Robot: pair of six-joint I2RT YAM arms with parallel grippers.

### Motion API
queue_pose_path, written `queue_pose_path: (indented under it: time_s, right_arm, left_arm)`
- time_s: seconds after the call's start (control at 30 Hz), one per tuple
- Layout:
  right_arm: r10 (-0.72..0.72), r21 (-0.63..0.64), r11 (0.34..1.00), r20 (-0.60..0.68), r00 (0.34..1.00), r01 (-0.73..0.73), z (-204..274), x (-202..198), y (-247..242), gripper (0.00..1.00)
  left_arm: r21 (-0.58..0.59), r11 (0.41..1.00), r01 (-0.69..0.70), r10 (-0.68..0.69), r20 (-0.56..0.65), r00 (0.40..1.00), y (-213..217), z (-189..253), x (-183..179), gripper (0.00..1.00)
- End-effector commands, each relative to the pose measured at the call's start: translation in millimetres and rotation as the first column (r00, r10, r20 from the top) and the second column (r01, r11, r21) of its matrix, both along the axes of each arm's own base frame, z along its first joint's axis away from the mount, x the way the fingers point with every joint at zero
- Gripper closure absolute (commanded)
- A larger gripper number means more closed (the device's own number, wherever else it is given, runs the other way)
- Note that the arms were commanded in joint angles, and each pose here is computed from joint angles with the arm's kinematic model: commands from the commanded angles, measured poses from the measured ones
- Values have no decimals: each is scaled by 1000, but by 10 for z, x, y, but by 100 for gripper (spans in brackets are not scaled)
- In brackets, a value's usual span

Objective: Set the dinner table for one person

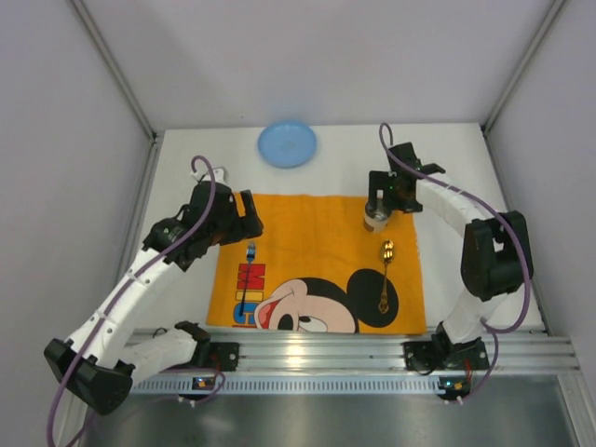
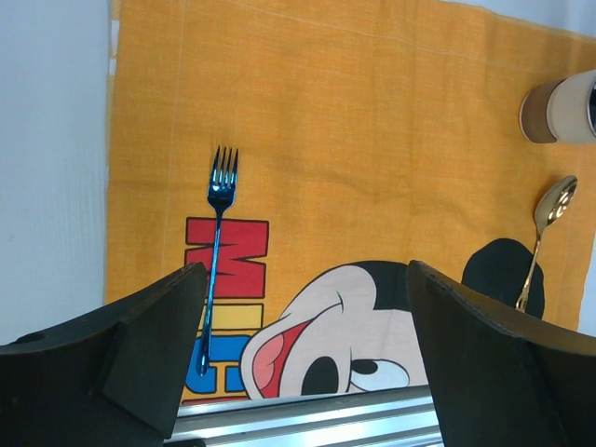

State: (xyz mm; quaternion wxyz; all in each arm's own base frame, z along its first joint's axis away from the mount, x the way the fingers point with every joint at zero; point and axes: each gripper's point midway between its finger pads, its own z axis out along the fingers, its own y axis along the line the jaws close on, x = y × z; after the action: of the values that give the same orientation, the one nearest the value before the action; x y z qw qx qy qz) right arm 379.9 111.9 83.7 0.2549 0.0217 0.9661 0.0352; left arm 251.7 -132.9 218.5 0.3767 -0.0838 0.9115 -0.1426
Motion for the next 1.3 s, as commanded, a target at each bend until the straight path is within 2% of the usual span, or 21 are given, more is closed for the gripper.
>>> queue_pose_path:
  time_s: [0.0,0.17,0.27,0.43,0.57,0.63,0.87,0.97,1.07,1.17,1.27]
  right_arm:
    - [7,-11,1000,172,985,-6,687,214,84,0]
    - [-15,24,1000,353,935,7,1677,177,54,0]
    - [-21,35,999,414,910,8,2000,19,-29,0]
    - [4,60,998,416,910,-32,2129,-406,-96,0]
    - [12,101,994,354,935,-51,1842,-742,-97,0]
    - [11,124,990,363,932,-60,1847,-889,-108,0]
    - [55,72,994,310,949,-81,1385,-1132,-221,0]
    - [57,65,995,293,954,-79,1292,-1108,-214,0]
    - [18,87,995,251,968,-41,1241,-1038,-180,0]
    - [-19,153,988,216,976,-14,1229,-917,-42,0]
    - [-21,155,988,170,985,-6,1163,-746,49,0]
  left_arm:
    - [-15,1000,-16,16,17,1000,-16,105,59,6]
    - [2,1000,-25,25,28,999,-107,178,317,1]
    - [-11,998,-67,68,55,996,-208,265,660,2]
    - [-117,981,-151,160,71,984,-484,277,1327,2]
    - [-178,956,-233,236,-4,972,-563,1,1755,4]
    - [-219,933,-285,282,-45,958,-564,-184,2012,5]
    - [-305,916,-260,250,-74,966,-760,-616,2738,9]
    - [-333,909,-249,246,-53,968,-765,-735,3048,8]
    - [-361,883,-301,297,-68,952,-656,-887,3391,8]
    - [-326,876,-356,348,-84,934,-496,-1014,3509,8]
    - [-317,850,-420,401,-128,907,-337,-1295,3635,9]
